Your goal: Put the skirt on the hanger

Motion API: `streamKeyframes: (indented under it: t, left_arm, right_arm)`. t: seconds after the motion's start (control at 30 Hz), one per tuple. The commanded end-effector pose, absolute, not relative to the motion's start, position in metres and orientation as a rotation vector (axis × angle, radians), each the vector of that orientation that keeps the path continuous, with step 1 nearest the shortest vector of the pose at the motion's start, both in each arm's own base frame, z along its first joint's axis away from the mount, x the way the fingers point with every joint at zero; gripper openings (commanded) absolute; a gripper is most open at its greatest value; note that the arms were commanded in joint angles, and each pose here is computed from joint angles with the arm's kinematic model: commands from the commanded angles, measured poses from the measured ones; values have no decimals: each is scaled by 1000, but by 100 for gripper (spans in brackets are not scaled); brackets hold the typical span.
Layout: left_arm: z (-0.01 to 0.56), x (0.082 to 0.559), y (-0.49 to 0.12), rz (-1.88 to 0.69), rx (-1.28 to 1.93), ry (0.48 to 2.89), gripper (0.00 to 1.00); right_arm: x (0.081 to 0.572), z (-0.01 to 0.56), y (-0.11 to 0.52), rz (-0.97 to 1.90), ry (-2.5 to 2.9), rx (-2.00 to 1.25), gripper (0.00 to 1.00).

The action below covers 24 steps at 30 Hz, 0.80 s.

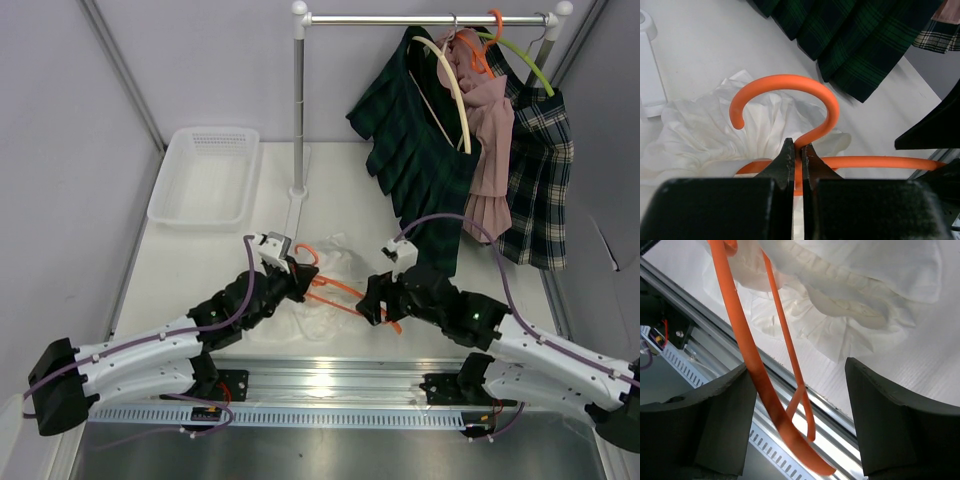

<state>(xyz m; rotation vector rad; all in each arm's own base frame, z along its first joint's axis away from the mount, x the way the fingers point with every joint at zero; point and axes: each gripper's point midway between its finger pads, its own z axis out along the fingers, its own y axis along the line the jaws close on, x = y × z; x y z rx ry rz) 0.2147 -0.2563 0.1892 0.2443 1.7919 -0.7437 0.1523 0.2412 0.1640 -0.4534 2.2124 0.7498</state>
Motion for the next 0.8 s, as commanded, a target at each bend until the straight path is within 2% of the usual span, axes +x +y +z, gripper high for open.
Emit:
streamKeyframes:
  t: [0.0,0.27,0.5,0.67,0.73,0.77]
  left_arm:
    - [201,219,-250,-731,205,1748,0]
    - [203,220,-247,-718,197,1743,0]
    - [201,222,-246,-700,191,1749,0]
    - [202,221,-244,-700,190,1743,0]
    - [203,221,-243,-701,186,1739,0]
    - [204,221,-242,-701,186,1736,0]
  right_arm:
    - [168,192,223,739,2169,-273,75]
    - [179,180,203,792,2219,-106,68]
    - [166,215,217,993,2069,-210,74]
    - [171,215,203,937,2063,-141,77]
    - [178,202,198,888,2114,-90,75]
    - [183,196,196,870,2139,-69,70]
